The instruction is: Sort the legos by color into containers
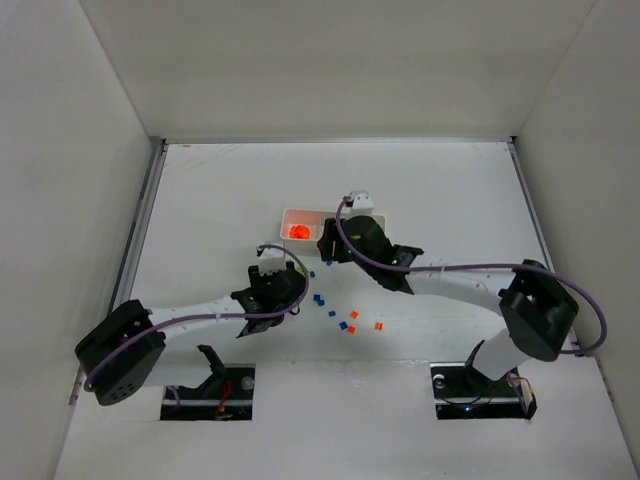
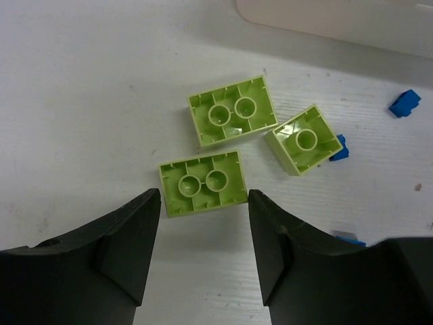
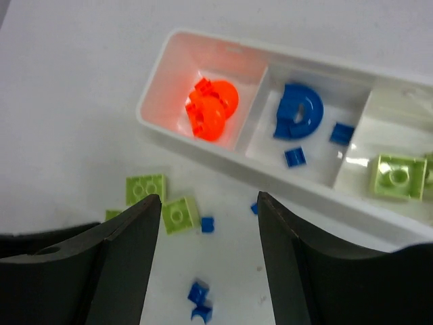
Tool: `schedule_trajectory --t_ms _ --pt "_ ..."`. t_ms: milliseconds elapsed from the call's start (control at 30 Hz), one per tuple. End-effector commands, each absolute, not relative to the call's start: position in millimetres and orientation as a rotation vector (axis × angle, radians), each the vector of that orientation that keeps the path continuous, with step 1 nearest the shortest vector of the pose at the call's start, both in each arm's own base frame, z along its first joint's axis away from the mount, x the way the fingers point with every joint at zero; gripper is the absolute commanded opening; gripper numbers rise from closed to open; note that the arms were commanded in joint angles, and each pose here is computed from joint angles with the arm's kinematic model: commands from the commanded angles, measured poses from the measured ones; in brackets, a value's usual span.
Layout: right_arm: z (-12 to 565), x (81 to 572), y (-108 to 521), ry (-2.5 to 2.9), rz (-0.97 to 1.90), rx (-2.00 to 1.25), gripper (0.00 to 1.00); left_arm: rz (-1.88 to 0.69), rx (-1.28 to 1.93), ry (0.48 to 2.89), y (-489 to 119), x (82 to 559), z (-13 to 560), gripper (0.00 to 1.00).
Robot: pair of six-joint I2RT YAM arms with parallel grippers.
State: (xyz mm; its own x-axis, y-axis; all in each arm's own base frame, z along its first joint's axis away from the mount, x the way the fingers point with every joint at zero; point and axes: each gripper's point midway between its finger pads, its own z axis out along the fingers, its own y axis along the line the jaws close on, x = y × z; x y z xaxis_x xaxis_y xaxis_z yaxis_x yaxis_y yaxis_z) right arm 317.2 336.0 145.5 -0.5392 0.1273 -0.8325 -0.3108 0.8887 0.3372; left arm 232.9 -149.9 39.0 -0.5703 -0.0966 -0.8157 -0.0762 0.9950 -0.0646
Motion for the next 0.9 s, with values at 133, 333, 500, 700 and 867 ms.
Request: schedule_trajectory --t_ms 133,333,500,700,867 --pt "143.9 285.3 298.9 2.024 0.576 -0.096 0.66 0.036 -0.192 2.104 -151.1 258.3 52.8 0.51" --pt "125.5 265.5 276.5 2.053 0.576 -0.077 0.68 0.07 -0.187 2.12 -150.1 262.7 45.0 0.49" --pt "108.0 245.5 270.5 2.087 0.582 -0.102 0.71 0.105 -0.196 2.132 -143.8 264.1 39.3 0.5" --pt "101.8 222.6 274.7 2.098 0.61 -0.165 0.73 0.094 -0.217 2.112 -139.1 262.2 41.4 0.57" --pt "103.7 217.3 280.1 2.098 0.632 -0.174 0.73 0.11 -0.219 2.118 -137.4 269.3 39.7 0.58"
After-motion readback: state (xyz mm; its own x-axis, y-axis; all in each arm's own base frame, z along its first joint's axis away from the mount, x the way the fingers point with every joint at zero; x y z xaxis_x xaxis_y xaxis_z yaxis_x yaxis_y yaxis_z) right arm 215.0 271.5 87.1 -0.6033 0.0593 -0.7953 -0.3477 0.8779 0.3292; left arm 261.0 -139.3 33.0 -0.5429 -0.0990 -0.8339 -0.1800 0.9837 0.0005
